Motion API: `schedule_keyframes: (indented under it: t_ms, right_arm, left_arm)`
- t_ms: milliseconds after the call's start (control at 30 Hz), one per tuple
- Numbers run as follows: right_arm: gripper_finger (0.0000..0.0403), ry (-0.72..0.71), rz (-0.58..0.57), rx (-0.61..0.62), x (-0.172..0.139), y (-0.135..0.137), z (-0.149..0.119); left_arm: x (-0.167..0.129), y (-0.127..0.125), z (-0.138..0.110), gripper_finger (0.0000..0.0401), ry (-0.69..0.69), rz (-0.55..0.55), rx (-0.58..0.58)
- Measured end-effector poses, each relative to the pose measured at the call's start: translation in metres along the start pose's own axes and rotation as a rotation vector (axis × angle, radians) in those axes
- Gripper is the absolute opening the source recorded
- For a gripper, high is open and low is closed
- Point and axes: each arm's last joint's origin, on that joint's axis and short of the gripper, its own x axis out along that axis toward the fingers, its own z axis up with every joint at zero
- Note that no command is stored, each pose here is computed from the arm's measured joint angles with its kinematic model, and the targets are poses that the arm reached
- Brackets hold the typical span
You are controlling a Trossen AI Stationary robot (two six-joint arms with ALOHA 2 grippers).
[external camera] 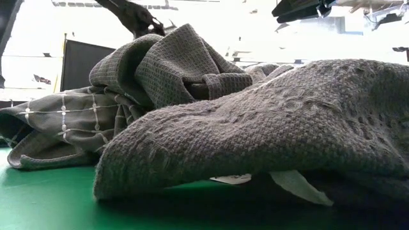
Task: Sort towels by color in basket
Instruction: Put the white striped microfiber towel into the left transparent bin
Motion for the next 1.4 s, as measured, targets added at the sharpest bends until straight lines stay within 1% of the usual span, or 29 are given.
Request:
schedule_keyframes:
  t_ms: [167,300,400,500,567,667,800,833,933,967,1033,1100,1167,1300,1400]
  right_arm:
    - [0.0249,0.0,0.0,0.0,0.0,0.0,0.0]
    - [0.0249,0.001,-0.009,-0.001,0.002,-0.001,0.0]
    - [0.0249,0.004,-0.022,0.001,0.004,-0.004,0.001]
    - [0.0249,0.006,-0.034,0.005,0.006,-0.006,0.001]
    - [0.0249,0.007,-0.038,0.006,0.007,-0.006,0.001]
    - [0.0249,0.007,-0.038,0.005,0.007,-0.006,0.001]
    - [0.0249,0.012,-0.038,-0.001,0.007,-0.007,0.0]
    - [0.0249,0.013,-0.039,-0.001,0.007,-0.007,0.0]
    - [0.0249,0.013,-0.039,-0.003,0.007,-0.007,0.0]
    - [0.0249,0.014,-0.039,-0.007,0.007,-0.007,0.0]
    - [0.0249,0.013,-0.038,-0.007,0.006,-0.007,0.0]
    - [0.0249,0.013,-0.038,-0.007,0.007,-0.007,0.0]
    - [0.0249,0.012,-0.039,-0.006,0.006,-0.007,0.0]
    - [0.0249,0.004,-0.036,0.003,0.007,-0.006,0.002]
    - [0.0249,-0.003,-0.035,0.011,0.007,-0.006,0.003]
  left_arm:
    - [-0.035,0.008,0.007,0.017,-0.096,0.0,0.007]
    - [-0.056,0.014,0.02,0.0169,-0.254,-0.013,-0.027]
    - [-0.063,0.017,0.032,0.0169,-0.38,-0.026,-0.053]
    - [-0.054,0.023,0.039,0.0169,-0.414,-0.028,-0.07]
    - [-0.042,0.03,0.039,0.0169,-0.38,-0.022,-0.08]
    - [-0.022,0.04,0.038,0.0169,-0.316,-0.041,-0.077]
    - [-0.012,0.05,0.036,0.0169,-0.275,-0.044,-0.046]
    - [-0.012,0.053,0.036,0.0169,-0.266,-0.065,-0.047]
    - [-0.011,0.06,0.032,0.0169,-0.192,-0.213,-0.034]
    - [-0.01,0.061,0.029,0.0169,-0.159,-0.241,-0.032]
    - [-0.009,0.058,0.022,0.0169,-0.091,-0.255,0.0]
    - [-0.009,0.053,0.014,0.0169,-0.02,-0.262,0.056]
    - [-0.009,0.049,0.008,0.0169,0.032,-0.254,0.1]
    - [-0.009,0.039,0.004,0.0169,0.047,-0.135,0.162]
    - [-0.009,0.03,0.005,0.0169,0.024,-0.082,0.137]
